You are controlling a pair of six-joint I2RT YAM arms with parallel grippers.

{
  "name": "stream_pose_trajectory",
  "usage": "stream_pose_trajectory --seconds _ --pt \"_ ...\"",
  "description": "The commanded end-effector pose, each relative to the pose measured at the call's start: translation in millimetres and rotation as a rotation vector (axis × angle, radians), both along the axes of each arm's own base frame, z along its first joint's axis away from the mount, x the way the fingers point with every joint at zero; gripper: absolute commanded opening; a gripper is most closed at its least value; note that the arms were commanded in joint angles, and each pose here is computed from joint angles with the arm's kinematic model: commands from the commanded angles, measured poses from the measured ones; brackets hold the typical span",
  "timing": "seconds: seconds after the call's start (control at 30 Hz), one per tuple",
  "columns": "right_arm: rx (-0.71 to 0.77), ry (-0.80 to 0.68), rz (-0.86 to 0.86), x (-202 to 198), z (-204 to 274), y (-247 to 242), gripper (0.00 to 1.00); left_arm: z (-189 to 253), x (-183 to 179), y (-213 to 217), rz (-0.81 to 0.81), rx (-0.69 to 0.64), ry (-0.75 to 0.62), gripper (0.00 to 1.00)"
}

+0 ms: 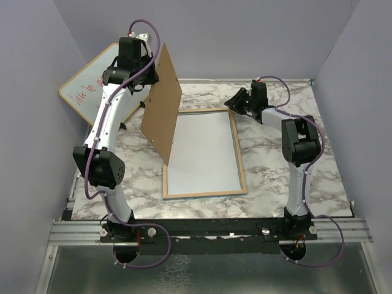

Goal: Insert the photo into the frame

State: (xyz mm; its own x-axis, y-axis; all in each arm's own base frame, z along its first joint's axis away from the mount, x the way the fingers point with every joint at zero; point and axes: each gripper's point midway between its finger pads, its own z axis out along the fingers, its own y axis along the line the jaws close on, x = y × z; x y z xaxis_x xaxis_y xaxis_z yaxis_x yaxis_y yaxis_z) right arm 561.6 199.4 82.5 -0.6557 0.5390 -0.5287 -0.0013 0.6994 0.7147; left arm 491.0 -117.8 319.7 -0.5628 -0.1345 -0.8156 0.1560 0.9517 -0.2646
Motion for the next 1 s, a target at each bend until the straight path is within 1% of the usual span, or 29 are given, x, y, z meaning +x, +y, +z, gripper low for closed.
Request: stream_pose_trajectory --seconds 0.0,0.27,0.47,0.57,0.7,0.83,0.97 --pt "-0.072 0.062 0.0 -2.8 -35.5 -1.9 0.41 35.3 -5.4 -3.9 -0.016 -0.045 -0.085 0.0" --pt "-0.124 0.124 0.022 -19.5 -58.6 0.5 0.38 35.6 -4.2 -3.1 -0.014 -0.038 -0.088 0.0" --pt "-0.207 0.152 -0.018 -16.4 -71.2 -10.4 0.38 42.3 -1.8 -7.5 -0.029 -0.058 -0.1 0.0" --pt "-0.206 0.123 -0.011 -13.2 -48.2 -8.6 0.39 57.7 -1.5 -11.6 -0.043 -0.082 -0.131 0.0" --pt "-0.161 0.026 0.022 -9.8 18.4 0.3 0.42 80.6 -4.5 -22.7 -0.094 -0.133 -0.172 0.0" --pt "-0.06 -0.066 0.128 -23.6 74.7 19.7 0.51 97.6 -9.7 -29.1 -0.119 -0.176 -0.201 0.0" --pt "0.09 -0.138 0.247 -47.5 113.8 41.3 0.67 119.7 -17.4 -37.7 -0.159 -0.231 -0.242 0.0"
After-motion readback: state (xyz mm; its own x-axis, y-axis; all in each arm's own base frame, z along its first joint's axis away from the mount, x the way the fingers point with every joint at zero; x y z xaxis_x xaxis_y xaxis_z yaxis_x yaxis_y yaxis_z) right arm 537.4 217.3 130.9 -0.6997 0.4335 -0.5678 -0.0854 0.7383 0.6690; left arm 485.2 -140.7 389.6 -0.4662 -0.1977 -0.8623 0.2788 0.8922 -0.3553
